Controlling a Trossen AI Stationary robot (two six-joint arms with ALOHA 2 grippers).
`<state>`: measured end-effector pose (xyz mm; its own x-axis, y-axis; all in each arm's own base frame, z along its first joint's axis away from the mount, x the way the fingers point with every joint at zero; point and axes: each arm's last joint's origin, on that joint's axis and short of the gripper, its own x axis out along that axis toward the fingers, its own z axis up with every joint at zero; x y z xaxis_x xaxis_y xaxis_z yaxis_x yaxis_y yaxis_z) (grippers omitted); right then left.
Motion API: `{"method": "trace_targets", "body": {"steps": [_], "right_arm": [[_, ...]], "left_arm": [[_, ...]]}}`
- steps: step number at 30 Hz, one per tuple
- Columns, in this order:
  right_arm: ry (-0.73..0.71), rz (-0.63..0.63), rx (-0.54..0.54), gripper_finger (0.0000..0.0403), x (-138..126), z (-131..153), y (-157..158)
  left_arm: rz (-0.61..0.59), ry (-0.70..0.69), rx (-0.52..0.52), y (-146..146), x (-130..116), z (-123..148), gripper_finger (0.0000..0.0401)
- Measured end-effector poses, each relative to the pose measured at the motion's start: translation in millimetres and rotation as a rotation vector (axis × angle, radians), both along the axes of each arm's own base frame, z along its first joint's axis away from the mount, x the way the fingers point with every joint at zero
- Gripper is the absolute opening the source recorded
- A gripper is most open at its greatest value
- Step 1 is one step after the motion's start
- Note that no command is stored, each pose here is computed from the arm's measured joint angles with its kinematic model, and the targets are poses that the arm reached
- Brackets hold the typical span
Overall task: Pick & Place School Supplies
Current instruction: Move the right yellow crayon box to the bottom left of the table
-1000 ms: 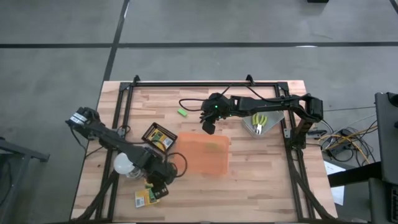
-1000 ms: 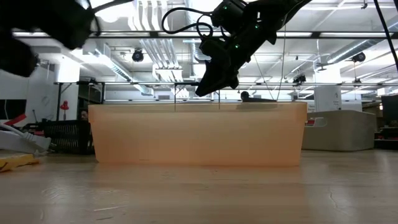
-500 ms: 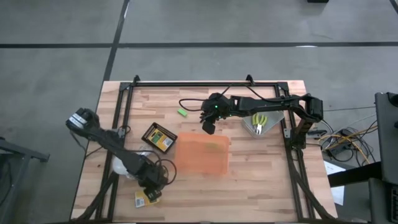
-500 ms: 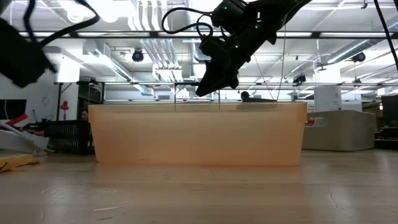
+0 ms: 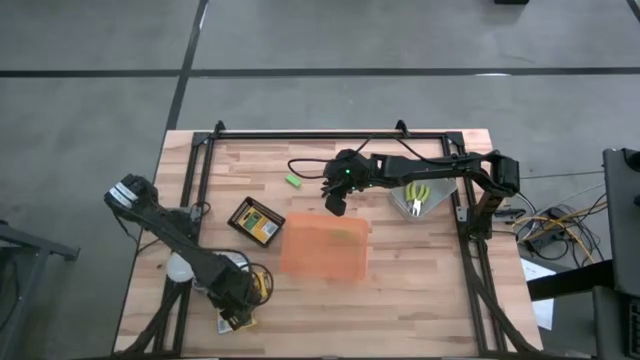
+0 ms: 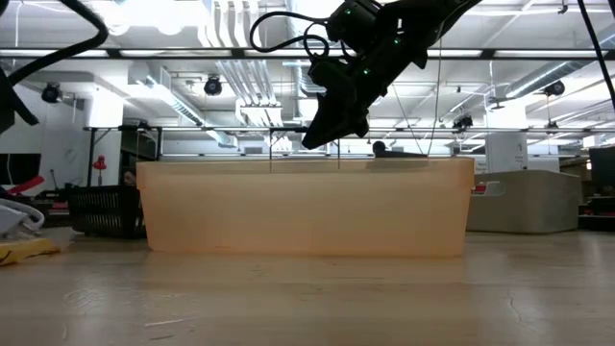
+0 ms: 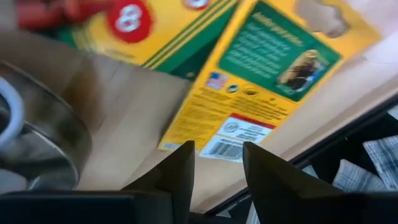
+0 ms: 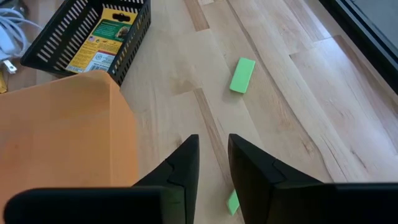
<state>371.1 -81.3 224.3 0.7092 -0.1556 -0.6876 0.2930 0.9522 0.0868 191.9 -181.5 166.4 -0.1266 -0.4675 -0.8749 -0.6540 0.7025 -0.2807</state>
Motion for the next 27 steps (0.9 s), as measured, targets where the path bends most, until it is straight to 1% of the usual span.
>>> {"method": "trace_targets", "body": {"steps": [5, 12, 18, 21, 25, 27], "right_arm": [[0.0, 0.0, 0.0, 0.0074, 0, 0, 0], [0.0, 0.0, 0.0, 0.0069, 0, 0, 0], [0.0, 0.0, 0.0, 0.0079, 0, 0, 0], [0.0, 0.0, 0.0, 0.0082, 0, 0, 0], [0.0, 0.0, 0.0, 0.0084, 0, 0, 0], [0.0, 0.0, 0.0, 0.0082, 0, 0, 0]], "left_arm": [[-0.013, -0.026, 0.002, 0, 1, 0, 0.014], [-0.012, -0.081, 0.044, 2, 8, 5, 0.014], [-0.018, -0.154, 0.073, 2, 19, 21, 0.014], [-0.034, -0.237, 0.099, 0, 27, 31, 0.014], [-0.039, -0.347, 0.15, 0, 39, 52, 0.014], [-0.047, -0.344, 0.177, 3, 42, 62, 0.014]]}}
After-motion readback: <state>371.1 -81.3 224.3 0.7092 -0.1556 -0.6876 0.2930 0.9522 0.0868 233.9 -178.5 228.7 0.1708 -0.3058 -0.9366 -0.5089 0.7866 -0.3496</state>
